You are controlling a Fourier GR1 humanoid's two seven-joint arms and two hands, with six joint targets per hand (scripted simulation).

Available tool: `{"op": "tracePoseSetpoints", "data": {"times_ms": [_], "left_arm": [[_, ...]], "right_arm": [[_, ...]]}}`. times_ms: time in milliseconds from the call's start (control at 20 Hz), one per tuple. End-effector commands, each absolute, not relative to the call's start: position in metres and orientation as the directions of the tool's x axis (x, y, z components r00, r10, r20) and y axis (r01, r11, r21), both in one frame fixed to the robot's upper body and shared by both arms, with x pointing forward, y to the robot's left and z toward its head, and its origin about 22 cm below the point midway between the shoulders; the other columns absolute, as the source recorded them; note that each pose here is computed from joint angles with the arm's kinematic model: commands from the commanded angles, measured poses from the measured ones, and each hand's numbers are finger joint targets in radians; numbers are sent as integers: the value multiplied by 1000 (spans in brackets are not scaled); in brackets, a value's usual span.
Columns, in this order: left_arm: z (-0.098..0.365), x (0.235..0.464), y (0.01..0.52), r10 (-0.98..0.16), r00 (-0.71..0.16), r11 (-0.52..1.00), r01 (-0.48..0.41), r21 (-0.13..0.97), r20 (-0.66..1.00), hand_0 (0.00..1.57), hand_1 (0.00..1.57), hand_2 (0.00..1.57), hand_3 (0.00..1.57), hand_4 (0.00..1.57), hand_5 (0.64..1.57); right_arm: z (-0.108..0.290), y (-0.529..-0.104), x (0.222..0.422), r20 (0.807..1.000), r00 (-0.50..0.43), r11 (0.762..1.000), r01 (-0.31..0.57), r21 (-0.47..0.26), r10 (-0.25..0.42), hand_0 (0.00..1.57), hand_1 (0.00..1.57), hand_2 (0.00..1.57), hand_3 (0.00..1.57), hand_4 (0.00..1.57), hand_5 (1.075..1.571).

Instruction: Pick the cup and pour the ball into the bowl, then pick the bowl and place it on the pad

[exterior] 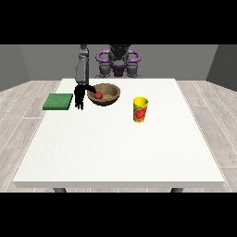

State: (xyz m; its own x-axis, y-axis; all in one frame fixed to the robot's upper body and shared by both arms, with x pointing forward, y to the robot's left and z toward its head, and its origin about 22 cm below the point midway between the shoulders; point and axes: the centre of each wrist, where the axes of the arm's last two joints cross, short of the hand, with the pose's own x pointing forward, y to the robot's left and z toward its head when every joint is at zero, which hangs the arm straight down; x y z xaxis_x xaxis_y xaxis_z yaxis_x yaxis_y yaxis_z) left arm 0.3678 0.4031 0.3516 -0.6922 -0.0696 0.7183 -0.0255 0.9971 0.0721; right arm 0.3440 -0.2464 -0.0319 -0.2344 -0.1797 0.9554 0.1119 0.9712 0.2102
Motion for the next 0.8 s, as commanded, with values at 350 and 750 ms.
{"op": "tracePoseSetpoints", "data": {"times_ms": [350, 750], "left_arm": [[378, 359, 409, -52, -720, 997, -3, 72, 692, 0, 0, 0, 0, 0, 1537], [347, 367, 432, -56, -638, 998, -44, 36, 768, 0, 0, 0, 0, 0, 1546]], "right_arm": [[-54, -216, 336, 992, 39, 970, 215, 111, -122, 1571, 1571, 1571, 861, 868, 1421], [-7, -246, 351, 969, 107, 938, 250, -242, 222, 1571, 1571, 1571, 1571, 1167, 1473]]}}
